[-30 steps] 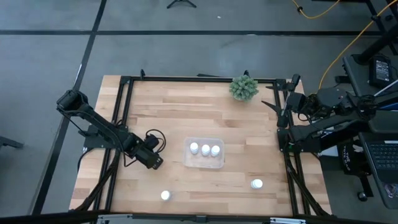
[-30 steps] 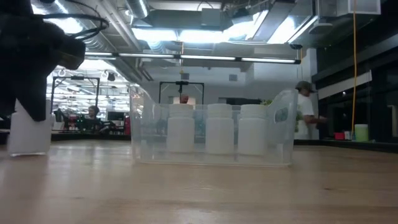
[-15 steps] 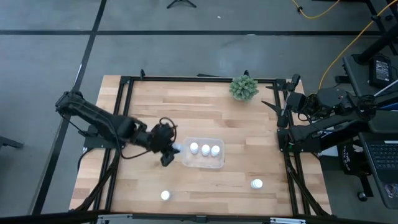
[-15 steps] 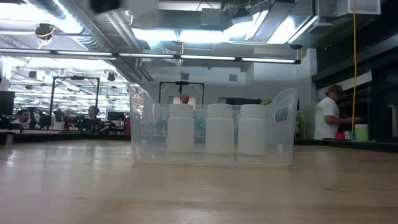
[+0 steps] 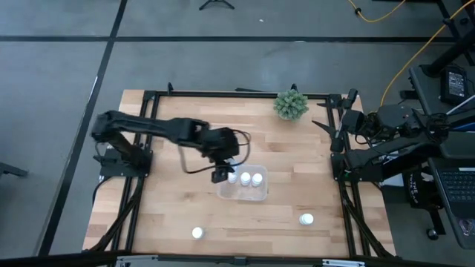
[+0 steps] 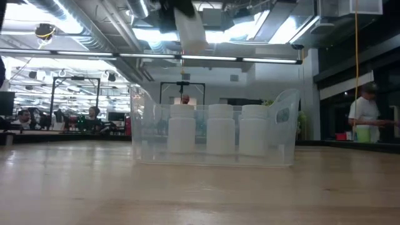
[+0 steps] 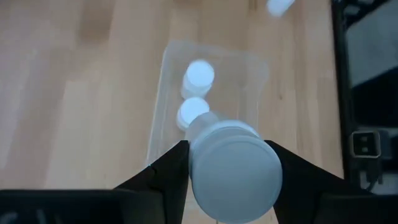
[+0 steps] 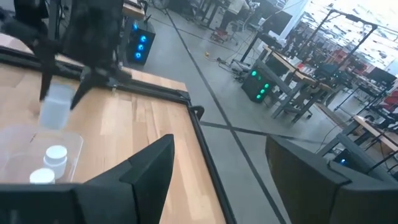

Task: Pick and place pill bottles into a basket
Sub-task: Put the white pill bottle into the transparent bin

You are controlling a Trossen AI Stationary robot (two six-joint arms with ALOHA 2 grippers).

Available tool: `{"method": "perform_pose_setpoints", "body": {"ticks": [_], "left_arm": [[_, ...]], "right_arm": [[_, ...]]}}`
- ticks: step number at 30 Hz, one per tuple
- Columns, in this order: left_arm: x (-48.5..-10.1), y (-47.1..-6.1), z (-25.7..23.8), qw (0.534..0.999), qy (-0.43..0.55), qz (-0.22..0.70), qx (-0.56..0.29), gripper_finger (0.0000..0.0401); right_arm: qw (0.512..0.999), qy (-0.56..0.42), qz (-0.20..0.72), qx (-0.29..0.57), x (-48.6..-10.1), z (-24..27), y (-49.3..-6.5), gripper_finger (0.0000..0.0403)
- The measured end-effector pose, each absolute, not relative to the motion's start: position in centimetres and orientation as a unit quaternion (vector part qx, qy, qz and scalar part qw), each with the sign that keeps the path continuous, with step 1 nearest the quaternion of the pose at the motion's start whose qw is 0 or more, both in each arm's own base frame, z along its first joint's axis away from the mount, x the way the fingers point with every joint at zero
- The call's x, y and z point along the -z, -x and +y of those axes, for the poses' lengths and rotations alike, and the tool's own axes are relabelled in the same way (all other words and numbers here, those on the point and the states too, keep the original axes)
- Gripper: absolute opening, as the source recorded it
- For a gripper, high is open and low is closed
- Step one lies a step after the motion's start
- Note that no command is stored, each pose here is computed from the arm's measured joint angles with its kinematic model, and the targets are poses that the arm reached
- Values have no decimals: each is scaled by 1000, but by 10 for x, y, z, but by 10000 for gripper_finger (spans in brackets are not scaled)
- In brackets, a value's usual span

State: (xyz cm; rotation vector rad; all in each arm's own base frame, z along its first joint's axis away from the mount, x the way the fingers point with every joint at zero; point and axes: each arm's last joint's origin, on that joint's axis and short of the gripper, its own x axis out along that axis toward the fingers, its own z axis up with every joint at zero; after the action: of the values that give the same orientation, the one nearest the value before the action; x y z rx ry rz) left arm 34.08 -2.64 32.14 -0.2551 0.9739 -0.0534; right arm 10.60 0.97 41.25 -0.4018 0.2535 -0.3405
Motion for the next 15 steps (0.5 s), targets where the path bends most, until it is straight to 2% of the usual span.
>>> {"method": "perform_pose_setpoints", "body": {"ticks": [7, 15], "left_arm": [[-283, -369, -29, 841, 135, 516, 87, 168], [-276, -366, -51, 827, 114, 541, 102, 168]], "right_arm": [[955, 193, 153, 165, -406, 9, -104, 254], [954, 176, 176, 166, -401, 9, -103, 254]]}}
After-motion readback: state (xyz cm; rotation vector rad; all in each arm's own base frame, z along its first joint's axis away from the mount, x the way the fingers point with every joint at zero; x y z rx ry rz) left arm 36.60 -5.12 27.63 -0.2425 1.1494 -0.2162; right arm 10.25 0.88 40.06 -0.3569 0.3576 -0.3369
